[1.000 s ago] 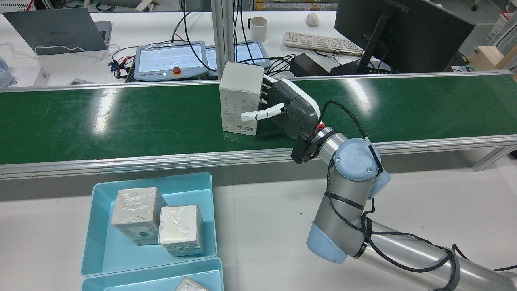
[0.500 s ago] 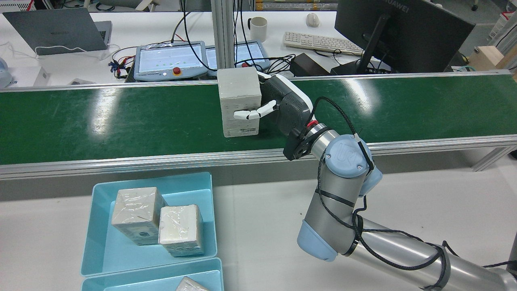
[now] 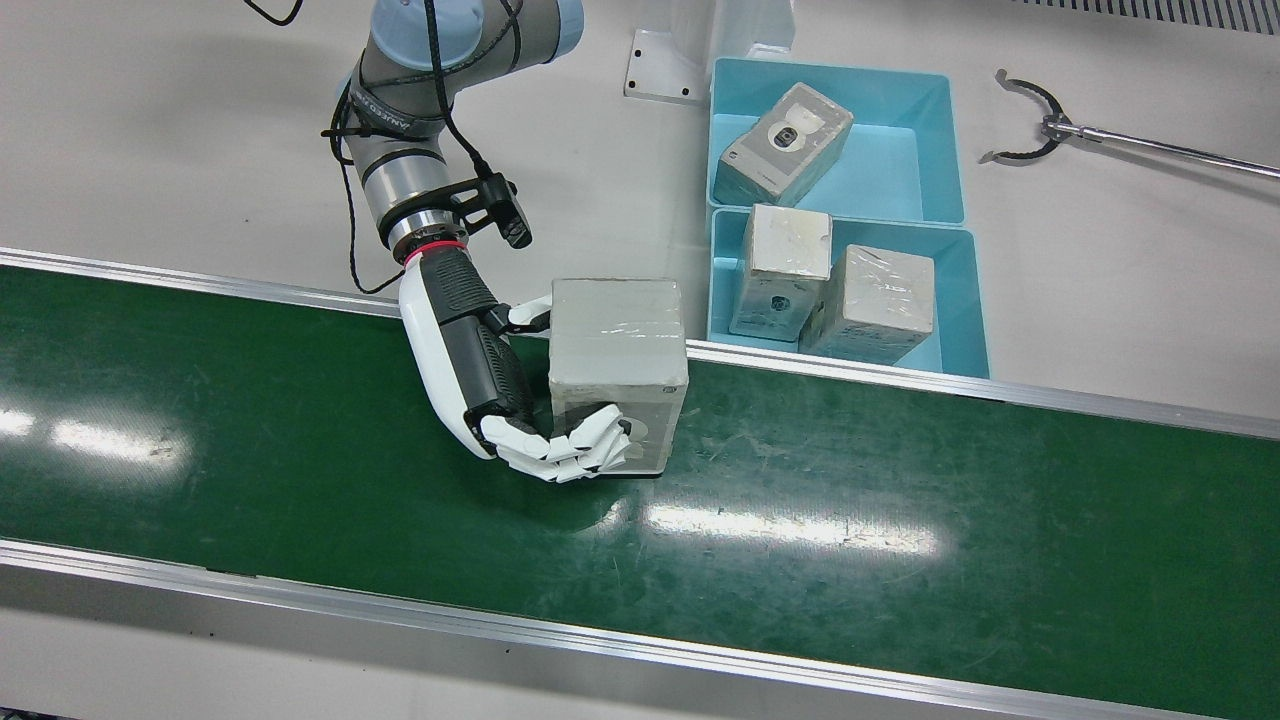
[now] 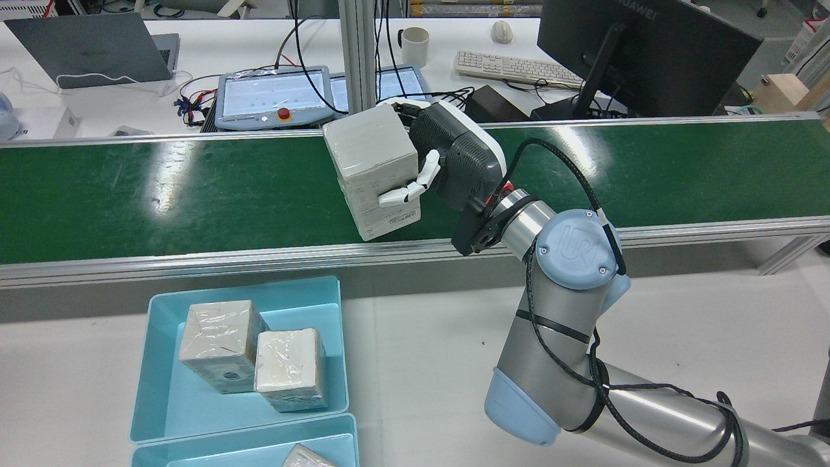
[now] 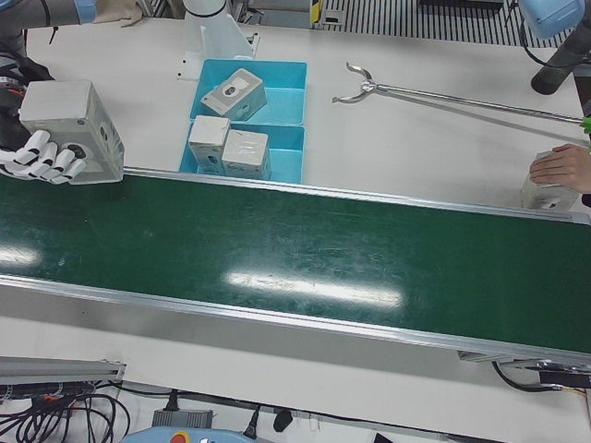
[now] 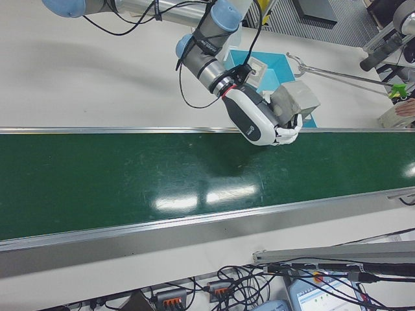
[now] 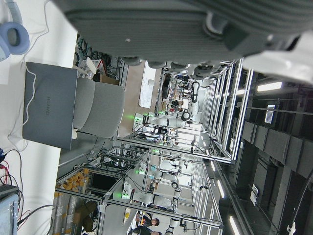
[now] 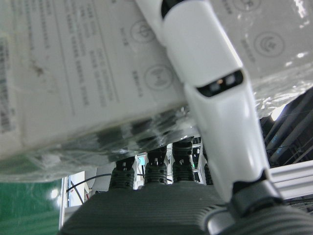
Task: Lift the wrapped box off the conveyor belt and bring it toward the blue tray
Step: 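Lift the wrapped box off the belt and swing it toward the blue tray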
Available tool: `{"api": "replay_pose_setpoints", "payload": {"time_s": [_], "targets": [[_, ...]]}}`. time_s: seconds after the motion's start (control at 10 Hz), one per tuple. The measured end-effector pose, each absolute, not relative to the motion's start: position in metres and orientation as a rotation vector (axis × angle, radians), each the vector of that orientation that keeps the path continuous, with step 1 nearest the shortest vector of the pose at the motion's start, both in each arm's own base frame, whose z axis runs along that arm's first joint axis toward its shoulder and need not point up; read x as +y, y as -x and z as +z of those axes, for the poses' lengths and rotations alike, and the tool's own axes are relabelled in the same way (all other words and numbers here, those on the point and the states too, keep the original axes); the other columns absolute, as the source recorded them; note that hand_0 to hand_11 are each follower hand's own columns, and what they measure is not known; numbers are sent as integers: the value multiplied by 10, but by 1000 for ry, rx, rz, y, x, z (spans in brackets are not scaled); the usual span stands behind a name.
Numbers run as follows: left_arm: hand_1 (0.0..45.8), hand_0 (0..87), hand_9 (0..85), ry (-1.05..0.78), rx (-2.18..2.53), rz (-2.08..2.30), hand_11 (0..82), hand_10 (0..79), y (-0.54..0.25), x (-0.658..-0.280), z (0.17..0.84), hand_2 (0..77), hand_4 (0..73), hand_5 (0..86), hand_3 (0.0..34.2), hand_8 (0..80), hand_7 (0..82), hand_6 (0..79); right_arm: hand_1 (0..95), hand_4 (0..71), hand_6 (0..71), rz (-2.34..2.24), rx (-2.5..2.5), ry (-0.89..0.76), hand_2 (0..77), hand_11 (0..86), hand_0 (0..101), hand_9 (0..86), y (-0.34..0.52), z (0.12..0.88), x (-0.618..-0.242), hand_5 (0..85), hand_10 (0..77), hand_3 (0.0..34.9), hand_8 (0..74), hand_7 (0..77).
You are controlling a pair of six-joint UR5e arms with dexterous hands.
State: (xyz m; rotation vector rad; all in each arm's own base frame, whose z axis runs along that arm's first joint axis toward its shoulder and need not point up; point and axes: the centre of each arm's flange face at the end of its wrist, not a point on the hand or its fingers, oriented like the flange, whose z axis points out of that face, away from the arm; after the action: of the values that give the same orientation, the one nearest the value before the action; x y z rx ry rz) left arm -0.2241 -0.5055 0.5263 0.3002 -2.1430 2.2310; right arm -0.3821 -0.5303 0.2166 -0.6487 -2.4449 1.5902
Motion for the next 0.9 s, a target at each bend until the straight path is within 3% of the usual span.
{"api": "replay_pose_setpoints", "payload": {"time_s": [0.5,0.6,0.7,0.9], "targets": [[0,0,0,-300,-2143,2231,5,0,224,-505,526,5,0,5,0,5,5,0,180,469,387,1505,-2428,751,278,431,515,469,463,171,-442,464,480,15,535,622],[0,0,0,-300,-2143,2231,0,5,224,-505,526,5,0,5,0,5,5,0,5,453,398,1502,-2417,761,349,436,527,485,480,168,-423,529,485,18,540,633],[0,0,0,-300,-2143,2231,0,5,224,-505,526,5,0,11,0,5,5,0,5,453,398,1495,-2405,763,349,436,527,485,494,166,-409,540,485,18,540,633],[0,0,0,-300,-2143,2231,0,0,224,-505,526,11,0,11,0,5,5,0,5,376,398,1472,-2384,779,349,436,527,485,519,158,-388,611,485,13,540,633]]}}
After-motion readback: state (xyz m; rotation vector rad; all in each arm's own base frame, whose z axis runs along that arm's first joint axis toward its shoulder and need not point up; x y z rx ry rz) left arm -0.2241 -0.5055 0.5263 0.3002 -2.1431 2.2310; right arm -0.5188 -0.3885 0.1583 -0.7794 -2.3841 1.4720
